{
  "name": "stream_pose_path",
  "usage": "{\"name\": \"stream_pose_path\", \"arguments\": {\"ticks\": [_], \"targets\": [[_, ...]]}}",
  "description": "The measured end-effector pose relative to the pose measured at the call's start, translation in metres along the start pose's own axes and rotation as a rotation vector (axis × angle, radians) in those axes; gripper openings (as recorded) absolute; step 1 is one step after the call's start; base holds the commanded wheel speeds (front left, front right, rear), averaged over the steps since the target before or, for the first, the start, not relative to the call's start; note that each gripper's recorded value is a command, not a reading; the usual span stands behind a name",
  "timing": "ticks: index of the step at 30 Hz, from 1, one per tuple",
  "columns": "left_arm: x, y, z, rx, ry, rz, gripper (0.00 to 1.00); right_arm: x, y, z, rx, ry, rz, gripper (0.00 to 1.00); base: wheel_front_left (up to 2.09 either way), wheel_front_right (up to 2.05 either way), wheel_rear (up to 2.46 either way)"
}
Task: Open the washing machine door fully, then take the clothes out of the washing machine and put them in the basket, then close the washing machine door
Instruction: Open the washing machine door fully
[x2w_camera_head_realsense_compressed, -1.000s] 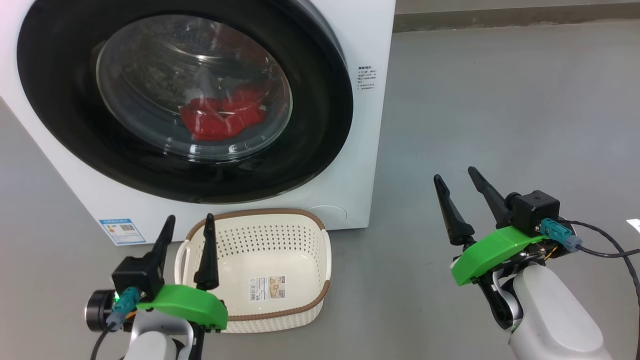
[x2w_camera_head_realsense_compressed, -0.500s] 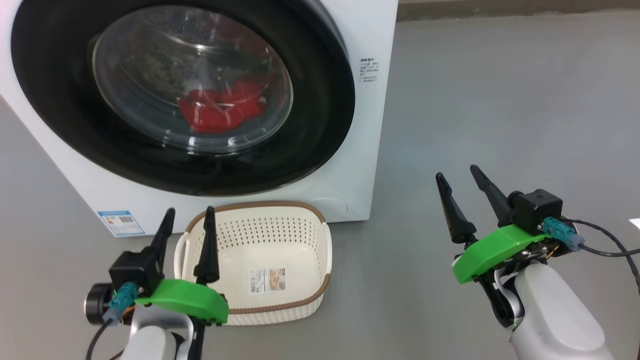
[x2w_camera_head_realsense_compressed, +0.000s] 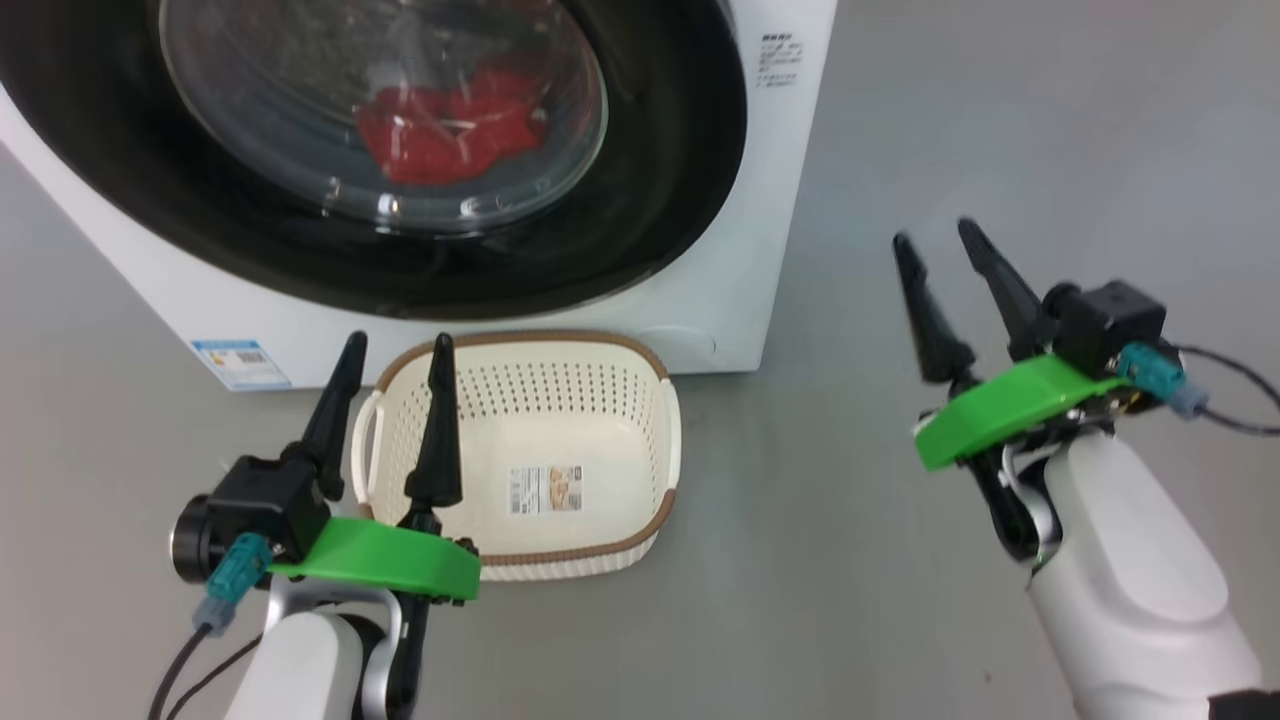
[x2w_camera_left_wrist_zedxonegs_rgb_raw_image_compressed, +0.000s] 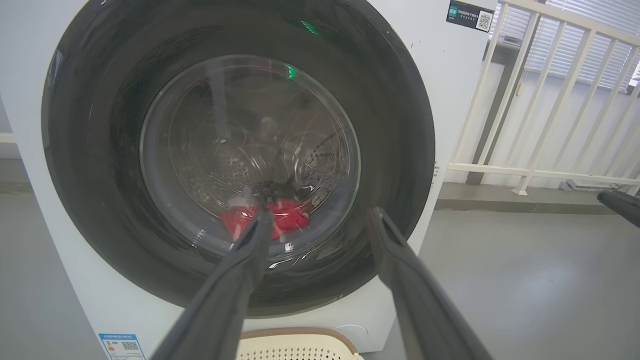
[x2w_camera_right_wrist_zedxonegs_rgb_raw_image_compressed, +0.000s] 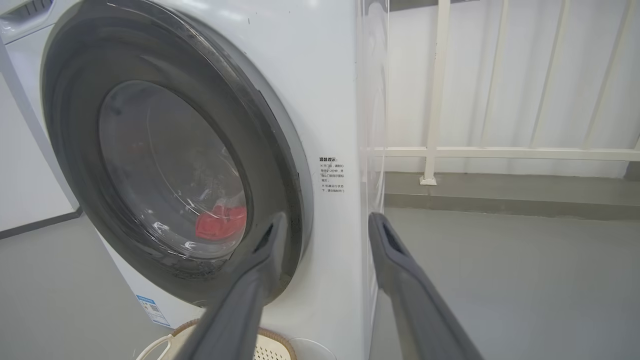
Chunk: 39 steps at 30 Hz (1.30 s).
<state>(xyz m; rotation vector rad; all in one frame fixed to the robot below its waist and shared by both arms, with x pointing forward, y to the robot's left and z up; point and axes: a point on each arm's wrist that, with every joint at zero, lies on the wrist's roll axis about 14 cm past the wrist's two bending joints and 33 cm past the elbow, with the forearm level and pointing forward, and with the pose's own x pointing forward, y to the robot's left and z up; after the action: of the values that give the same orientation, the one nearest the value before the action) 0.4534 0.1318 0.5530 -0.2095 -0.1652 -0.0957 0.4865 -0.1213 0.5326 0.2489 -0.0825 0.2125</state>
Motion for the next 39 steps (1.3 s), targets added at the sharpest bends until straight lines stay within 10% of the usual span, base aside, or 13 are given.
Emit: {"name": "stream_pose_path", "arguments": {"ticks": [19,39], "targets": [[0.021,0.008,-0.009,-0.005,-0.024,-0.002,1.00,0.094,-0.002,0.000,0.252,-0.065,-0.007,0.00,0.00,0.00,0.00],[0.025,0.033,-0.030,0.024,0.016,0.050,1.00,0.162,0.020,-0.043,0.633,0.179,0.067,0.00,0.00,0.00,0.00]]}}
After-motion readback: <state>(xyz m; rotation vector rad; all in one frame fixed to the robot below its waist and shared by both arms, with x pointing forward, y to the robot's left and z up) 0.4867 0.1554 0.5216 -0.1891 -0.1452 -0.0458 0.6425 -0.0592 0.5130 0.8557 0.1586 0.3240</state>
